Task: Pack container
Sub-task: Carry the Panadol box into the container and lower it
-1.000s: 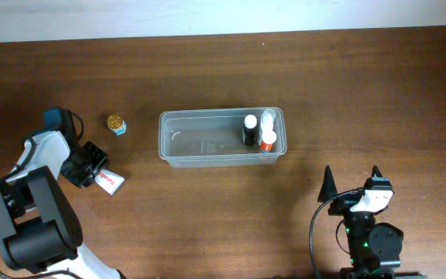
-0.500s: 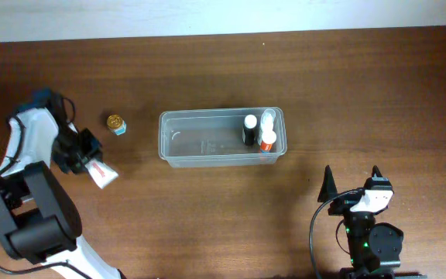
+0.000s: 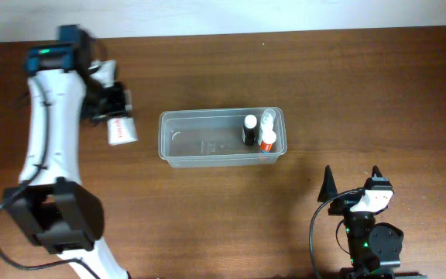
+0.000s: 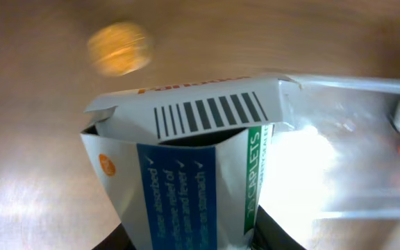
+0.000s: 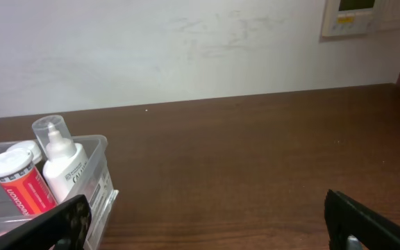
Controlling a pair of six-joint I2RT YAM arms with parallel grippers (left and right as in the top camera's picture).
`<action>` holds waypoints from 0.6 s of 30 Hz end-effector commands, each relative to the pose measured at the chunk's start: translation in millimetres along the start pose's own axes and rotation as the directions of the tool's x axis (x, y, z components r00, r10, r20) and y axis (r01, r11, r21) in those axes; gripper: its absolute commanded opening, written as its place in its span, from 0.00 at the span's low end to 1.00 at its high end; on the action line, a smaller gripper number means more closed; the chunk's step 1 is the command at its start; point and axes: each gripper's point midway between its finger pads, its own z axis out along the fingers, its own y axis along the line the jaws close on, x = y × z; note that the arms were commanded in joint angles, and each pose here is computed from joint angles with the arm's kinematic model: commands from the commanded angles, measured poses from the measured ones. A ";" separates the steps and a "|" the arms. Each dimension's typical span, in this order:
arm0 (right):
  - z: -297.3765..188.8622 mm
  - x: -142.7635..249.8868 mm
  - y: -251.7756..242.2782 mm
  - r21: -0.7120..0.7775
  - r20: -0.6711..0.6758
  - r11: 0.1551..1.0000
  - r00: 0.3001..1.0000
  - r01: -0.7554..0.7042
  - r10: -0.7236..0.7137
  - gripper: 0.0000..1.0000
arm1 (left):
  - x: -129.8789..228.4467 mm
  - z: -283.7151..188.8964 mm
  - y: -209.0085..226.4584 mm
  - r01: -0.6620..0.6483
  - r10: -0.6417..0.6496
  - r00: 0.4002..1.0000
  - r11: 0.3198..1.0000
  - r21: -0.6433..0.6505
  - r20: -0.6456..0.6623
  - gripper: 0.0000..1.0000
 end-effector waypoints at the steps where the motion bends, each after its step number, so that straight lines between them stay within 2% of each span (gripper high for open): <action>1: -0.1 2.1 -2.4 0.011 -0.003 1.000 1.000 0.000 0.000 0.98 | -0.3 -2.6 -52.4 -0.291 0.290 0.956 0.956 0.034 0.030 0.32; 7: -0.1 2.2 -2.4 0.011 -0.003 1.000 1.000 0.000 0.000 0.98 | 5.4 5.5 -109.1 -0.593 0.597 0.802 0.801 -0.083 0.027 0.32; 8: -0.1 2.2 -2.4 0.011 -0.003 1.000 1.000 0.000 0.000 0.99 | 4.1 6.1 -121.7 -0.656 0.665 0.746 0.741 -0.141 0.025 0.32; 10: -0.1 2.2 -2.4 0.011 -0.003 1.000 1.000 0.000 0.000 0.98 | 4.6 6.6 -137.3 -0.725 0.739 0.673 0.666 -0.174 0.024 0.32; 12: -0.1 2.2 -2.4 0.011 -0.003 1.000 1.000 0.000 0.000 0.98 | 9.3 7.7 -153.1 -0.803 0.816 0.577 0.571 -0.171 0.019 0.32; 15: -0.1 2.2 -2.4 0.011 -0.003 1.000 1.000 0.000 0.000 0.98 | 18.3 9.5 -171.2 -0.908 0.920 0.392 0.386 -0.164 -0.006 0.32; 18: -0.1 2.2 -2.4 0.011 -0.003 1.000 1.000 0.000 0.000 0.98 | 23.4 10.7 -179.7 -0.953 0.964 0.265 0.258 -0.157 -0.024 0.31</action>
